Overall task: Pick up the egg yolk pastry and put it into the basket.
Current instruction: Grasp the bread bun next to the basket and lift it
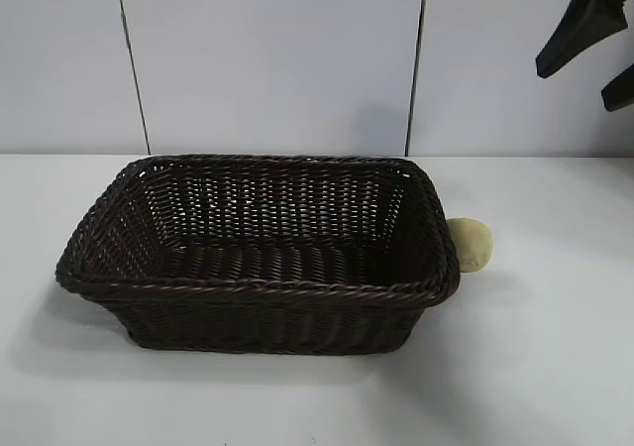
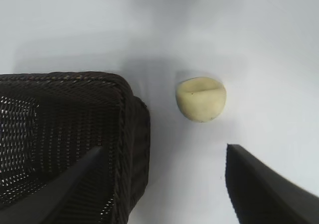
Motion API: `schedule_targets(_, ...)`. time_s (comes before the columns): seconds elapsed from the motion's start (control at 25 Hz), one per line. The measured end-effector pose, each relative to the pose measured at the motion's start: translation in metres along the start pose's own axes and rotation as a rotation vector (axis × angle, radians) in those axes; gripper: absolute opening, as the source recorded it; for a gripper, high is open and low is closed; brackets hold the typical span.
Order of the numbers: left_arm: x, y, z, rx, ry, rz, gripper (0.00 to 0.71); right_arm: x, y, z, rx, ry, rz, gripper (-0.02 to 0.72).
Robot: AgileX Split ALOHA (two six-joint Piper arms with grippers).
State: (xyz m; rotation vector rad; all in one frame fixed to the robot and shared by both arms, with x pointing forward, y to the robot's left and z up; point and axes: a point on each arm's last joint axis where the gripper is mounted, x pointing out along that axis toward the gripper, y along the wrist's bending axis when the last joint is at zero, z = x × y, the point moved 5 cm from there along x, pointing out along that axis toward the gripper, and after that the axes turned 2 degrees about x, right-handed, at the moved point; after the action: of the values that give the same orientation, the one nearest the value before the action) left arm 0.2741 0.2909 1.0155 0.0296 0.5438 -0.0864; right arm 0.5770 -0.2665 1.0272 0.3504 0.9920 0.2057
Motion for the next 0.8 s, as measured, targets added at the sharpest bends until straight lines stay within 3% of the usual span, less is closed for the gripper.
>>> schedule_targets(0.44,0.000,0.000,0.000,0.000,0.000,0.000,0.571,0.077,-0.036,-0.010,0.093,0.123,-0.053,0.486)
schedule_targets(0.8,0.000,0.000,0.000,0.000,0.000,0.000,0.571,0.129,-0.056,-0.021,0.190,0.161,-0.051,0.486)
